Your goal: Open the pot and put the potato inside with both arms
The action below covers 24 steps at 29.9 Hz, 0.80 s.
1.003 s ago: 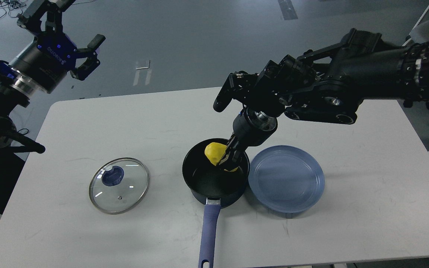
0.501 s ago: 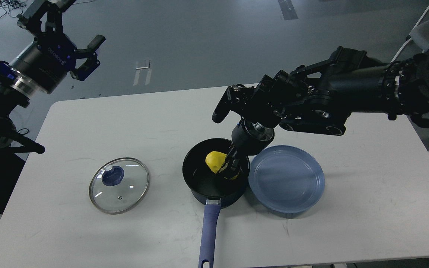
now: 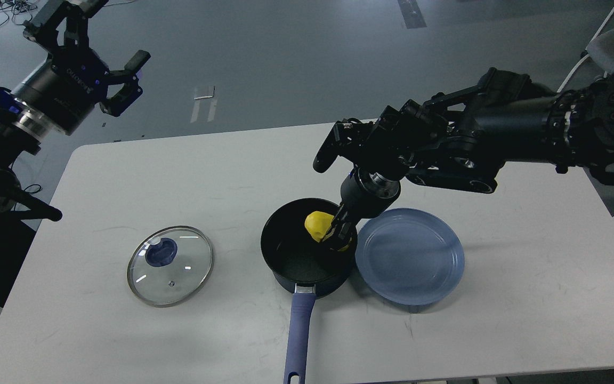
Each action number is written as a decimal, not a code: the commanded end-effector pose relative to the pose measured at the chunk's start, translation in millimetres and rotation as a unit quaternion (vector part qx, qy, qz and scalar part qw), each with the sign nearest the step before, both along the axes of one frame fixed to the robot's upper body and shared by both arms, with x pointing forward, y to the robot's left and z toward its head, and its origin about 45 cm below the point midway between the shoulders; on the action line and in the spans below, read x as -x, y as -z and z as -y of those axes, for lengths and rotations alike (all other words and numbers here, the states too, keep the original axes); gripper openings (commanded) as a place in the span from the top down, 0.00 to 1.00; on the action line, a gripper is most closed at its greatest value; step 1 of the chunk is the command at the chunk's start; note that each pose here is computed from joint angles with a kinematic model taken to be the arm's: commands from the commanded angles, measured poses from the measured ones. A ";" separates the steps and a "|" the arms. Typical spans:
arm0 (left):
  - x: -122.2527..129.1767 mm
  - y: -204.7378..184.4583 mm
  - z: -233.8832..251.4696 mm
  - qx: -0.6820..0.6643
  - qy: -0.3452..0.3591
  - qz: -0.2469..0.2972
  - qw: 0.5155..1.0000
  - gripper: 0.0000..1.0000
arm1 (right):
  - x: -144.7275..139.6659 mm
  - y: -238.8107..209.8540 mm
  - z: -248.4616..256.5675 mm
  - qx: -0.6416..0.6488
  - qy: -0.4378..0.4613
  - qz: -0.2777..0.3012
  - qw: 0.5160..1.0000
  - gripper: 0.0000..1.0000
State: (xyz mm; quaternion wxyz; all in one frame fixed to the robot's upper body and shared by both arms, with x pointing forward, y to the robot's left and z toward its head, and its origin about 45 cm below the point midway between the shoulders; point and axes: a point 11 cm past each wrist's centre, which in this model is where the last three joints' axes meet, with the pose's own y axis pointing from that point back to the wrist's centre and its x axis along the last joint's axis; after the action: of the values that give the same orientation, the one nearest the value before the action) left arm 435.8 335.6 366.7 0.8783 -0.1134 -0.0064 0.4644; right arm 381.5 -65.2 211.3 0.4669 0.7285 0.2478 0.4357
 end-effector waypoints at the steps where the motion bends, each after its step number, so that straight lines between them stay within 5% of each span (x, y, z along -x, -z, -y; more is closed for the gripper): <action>1: 0.4 -0.6 0.6 0.001 0.001 0.000 1.000 0.02 | 3.1 -1.3 -5.3 -0.024 0.018 -0.019 0.999 0.57; 11: 1.2 -2.6 -3.2 -0.002 -0.002 0.002 1.000 0.02 | 0.3 -1.7 -4.6 -0.031 0.025 -0.016 0.999 0.55; 17: 1.8 -3.3 -2.9 -0.003 -0.001 0.002 1.000 0.02 | -0.2 -2.2 -5.1 -0.034 0.027 -0.016 0.999 0.25; 24: 1.8 -3.3 -2.9 -0.003 -0.001 0.002 1.000 0.02 | 1.0 -3.0 -6.7 -0.041 0.036 -0.026 0.998 0.07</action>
State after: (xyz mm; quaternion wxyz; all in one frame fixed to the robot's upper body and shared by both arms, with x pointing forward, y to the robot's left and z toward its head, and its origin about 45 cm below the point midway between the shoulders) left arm 434.0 338.5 369.9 0.8783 -0.1117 -0.0101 0.4648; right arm 381.1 -59.4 213.8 0.4475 0.7617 0.2183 0.4147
